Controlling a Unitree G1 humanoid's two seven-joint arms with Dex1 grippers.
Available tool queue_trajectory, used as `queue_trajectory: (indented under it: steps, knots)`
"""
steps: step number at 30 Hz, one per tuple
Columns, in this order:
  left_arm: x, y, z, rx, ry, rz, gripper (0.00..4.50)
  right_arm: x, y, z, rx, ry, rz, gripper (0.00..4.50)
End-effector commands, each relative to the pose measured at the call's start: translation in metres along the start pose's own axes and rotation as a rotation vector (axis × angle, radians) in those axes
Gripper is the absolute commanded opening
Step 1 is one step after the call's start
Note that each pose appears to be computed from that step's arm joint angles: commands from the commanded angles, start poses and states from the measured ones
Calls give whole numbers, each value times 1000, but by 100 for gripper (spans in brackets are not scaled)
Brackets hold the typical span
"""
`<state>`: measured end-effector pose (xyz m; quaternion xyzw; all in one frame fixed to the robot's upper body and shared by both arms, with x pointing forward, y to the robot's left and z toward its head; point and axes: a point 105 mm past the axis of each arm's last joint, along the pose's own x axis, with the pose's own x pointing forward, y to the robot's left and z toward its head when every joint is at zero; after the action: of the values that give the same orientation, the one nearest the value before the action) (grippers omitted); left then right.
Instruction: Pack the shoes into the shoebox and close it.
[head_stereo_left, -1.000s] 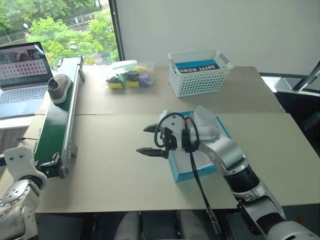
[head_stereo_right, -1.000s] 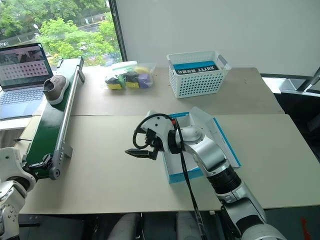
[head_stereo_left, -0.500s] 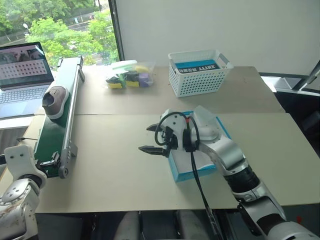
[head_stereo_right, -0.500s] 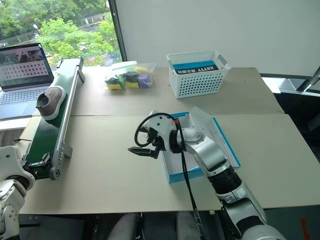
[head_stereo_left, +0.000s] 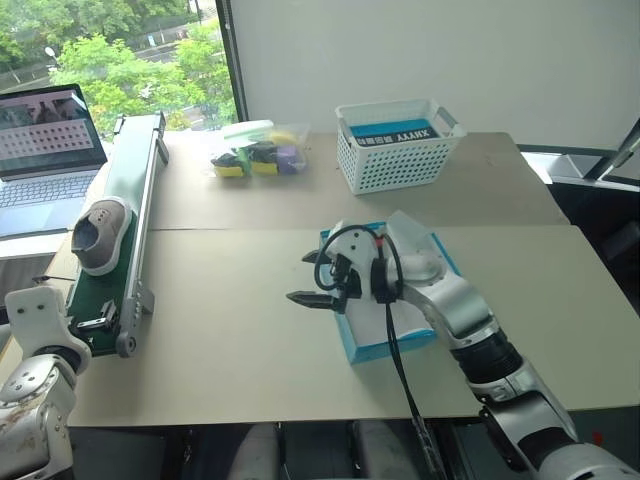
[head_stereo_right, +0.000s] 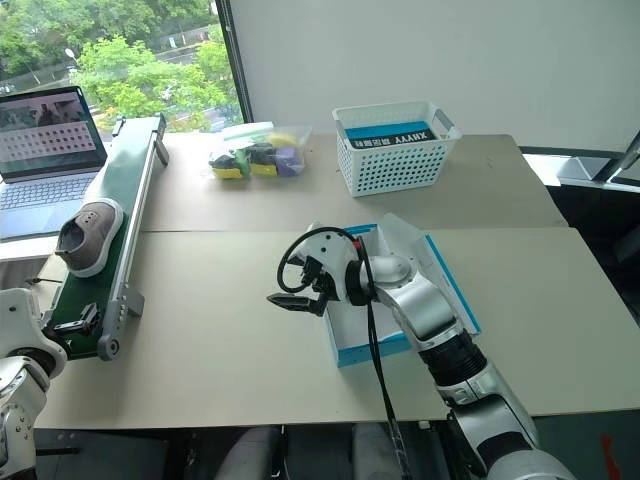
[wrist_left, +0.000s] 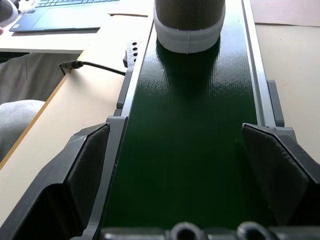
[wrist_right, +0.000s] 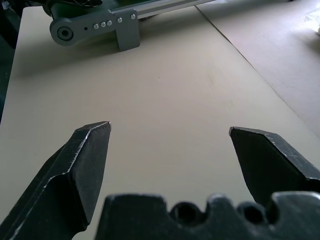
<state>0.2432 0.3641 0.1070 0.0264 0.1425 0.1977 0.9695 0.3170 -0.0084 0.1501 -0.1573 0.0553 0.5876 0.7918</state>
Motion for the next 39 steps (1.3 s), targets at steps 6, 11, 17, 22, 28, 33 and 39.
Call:
queue_trajectory:
  steps: [6, 11, 17, 22, 28, 33, 39]
  knots:
    - [2, 1, 8, 20, -31, 1, 450, -6, -1, 17, -35, -63, -17, 447]
    - [9, -14, 0, -22, -12, -44, 450, -7, -2, 21, -25, -80, -24, 447]
    - [13, -33, -2, -116, -16, -92, 399, -9, -5, 25, -32, -90, -40, 450]
    - [14, -39, 3, -138, -27, -107, 259, -11, -7, 30, -31, -104, -51, 450]
    - [11, -44, 36, -173, -165, -98, 251, -11, -12, 33, -26, -113, -69, 450]
    - [-10, -81, 90, -72, -456, -152, 251, -7, -30, 38, 75, -152, -157, 450]
    - [-37, -172, 95, -154, -477, -512, 251, -1, -50, 54, 688, -304, -114, 450]
